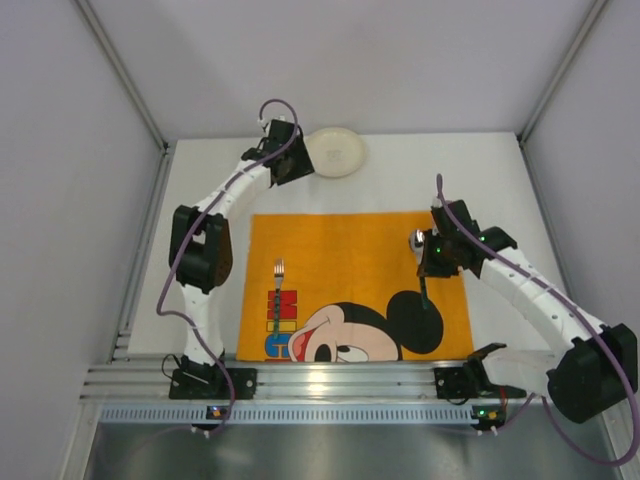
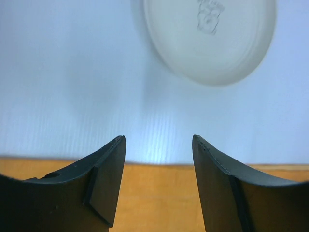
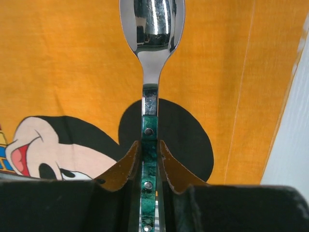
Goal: Set the dinner table for one person
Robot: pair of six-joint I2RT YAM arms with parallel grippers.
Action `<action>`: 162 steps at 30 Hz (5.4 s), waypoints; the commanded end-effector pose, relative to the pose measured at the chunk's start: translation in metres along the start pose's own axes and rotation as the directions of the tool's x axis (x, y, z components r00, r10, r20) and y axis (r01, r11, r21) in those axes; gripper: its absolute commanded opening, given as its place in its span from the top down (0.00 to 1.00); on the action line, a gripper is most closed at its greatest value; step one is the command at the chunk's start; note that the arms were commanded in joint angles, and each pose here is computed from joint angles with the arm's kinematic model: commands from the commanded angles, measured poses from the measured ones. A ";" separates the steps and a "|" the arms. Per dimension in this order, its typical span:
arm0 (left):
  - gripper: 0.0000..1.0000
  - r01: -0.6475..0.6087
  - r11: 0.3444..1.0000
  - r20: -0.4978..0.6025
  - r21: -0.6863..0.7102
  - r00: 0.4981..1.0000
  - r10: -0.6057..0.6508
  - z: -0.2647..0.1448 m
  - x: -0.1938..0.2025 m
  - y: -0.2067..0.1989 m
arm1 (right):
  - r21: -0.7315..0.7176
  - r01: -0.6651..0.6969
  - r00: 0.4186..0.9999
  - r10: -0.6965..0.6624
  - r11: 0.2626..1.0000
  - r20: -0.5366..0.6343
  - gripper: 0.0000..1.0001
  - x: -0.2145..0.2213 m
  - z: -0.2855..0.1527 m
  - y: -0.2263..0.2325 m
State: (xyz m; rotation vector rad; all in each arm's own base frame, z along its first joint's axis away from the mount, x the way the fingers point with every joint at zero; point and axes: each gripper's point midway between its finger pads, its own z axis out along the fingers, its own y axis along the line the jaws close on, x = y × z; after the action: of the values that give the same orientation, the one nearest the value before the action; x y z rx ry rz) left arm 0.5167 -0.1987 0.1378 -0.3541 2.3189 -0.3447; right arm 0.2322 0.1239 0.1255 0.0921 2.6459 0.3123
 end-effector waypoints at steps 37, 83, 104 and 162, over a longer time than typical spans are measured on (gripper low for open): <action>0.44 0.230 0.948 0.033 0.221 0.969 -0.243 0.134 -0.044 -0.024 | 0.170 -0.080 0.983 0.106 0.982 -0.150 0.34 0.060 0.042 -0.037; 1.00 -0.222 0.834 -0.386 0.506 0.806 0.449 -0.106 0.205 -0.054 | -0.149 0.127 0.909 -0.055 0.981 0.413 0.18 -0.147 -0.094 0.047; 0.51 -0.533 0.833 -0.402 0.147 0.738 0.543 -0.093 0.208 0.008 | -0.079 0.032 0.942 -0.004 0.996 0.337 0.18 -0.065 -0.074 -0.011; 1.00 -0.587 0.785 -0.265 0.197 0.739 0.619 0.096 0.168 -0.043 | 0.015 -0.011 0.989 0.009 1.000 0.150 0.19 -0.068 -0.037 -0.019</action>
State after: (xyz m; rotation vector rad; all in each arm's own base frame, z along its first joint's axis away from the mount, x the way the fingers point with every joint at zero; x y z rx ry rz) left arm 0.4785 -0.3289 0.0282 0.5763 2.4678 -0.2668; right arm 0.2662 0.0918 0.1685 0.1193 2.5410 0.2729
